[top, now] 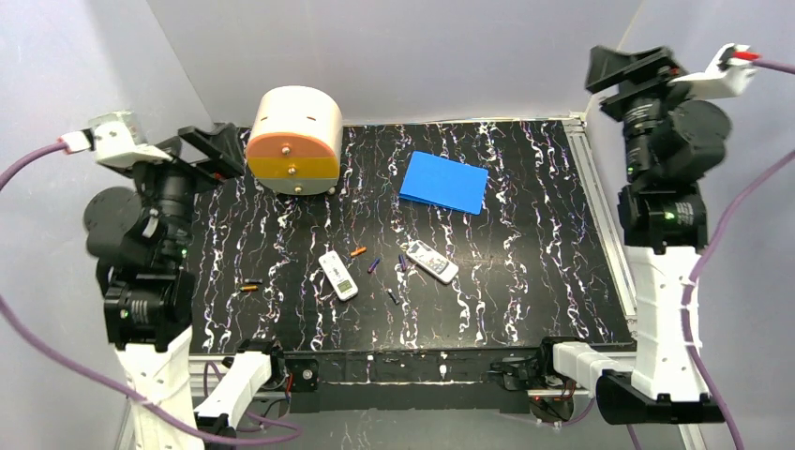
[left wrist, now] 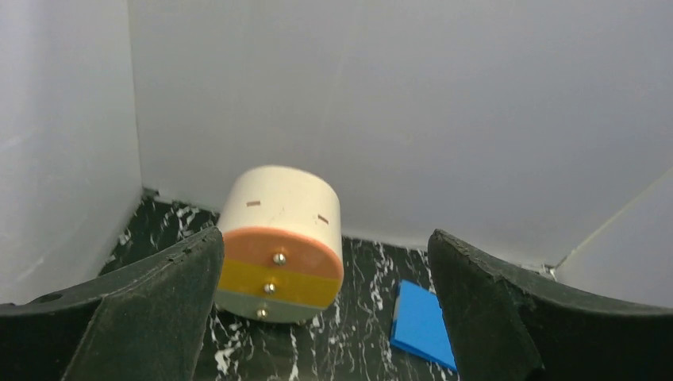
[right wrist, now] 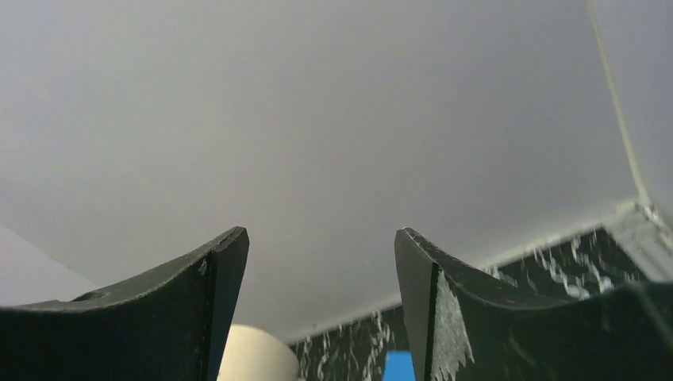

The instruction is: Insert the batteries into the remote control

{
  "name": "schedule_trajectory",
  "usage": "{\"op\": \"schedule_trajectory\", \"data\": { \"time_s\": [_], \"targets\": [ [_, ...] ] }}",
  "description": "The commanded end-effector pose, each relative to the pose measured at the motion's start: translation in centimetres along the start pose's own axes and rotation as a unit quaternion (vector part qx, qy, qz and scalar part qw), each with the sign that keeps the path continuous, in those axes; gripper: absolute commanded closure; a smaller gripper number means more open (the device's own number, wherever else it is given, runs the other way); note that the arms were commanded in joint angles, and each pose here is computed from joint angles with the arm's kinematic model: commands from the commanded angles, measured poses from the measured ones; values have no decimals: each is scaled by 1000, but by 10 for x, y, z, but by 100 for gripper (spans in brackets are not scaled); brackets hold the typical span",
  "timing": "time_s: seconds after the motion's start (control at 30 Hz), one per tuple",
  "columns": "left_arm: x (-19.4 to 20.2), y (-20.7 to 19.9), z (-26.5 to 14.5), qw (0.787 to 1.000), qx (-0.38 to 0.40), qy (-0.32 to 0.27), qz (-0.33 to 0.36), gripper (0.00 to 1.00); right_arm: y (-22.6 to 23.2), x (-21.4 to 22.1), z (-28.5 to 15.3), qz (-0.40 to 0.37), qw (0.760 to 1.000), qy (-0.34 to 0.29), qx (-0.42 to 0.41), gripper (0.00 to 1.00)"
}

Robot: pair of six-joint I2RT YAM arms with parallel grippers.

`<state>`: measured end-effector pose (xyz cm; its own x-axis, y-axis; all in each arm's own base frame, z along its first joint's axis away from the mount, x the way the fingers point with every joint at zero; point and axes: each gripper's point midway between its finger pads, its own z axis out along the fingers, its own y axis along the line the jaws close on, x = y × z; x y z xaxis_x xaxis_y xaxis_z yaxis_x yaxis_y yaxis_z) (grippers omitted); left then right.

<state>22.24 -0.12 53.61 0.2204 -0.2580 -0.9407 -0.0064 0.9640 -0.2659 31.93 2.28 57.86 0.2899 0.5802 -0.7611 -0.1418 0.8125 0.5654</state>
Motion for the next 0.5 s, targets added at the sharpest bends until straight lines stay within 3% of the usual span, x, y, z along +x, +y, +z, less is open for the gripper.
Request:
{"op": "schedule_trajectory", "data": {
  "time_s": [0.0,0.17,0.3,0.47],
  "targets": [
    [30,-4,17,999,11,34,-34,2,-49,88,1,79,987,112,79,23],
    [77,-8,28,992,21,83,-88,2,-99,172,-29,104,960,215,149,20],
    [120,-33,28,974,85,150,-149,2,-137,217,-60,97,938,263,206,17],
    [163,-29,23,960,74,199,-181,2,-153,257,-93,50,926,329,181,12]
  ]
}}
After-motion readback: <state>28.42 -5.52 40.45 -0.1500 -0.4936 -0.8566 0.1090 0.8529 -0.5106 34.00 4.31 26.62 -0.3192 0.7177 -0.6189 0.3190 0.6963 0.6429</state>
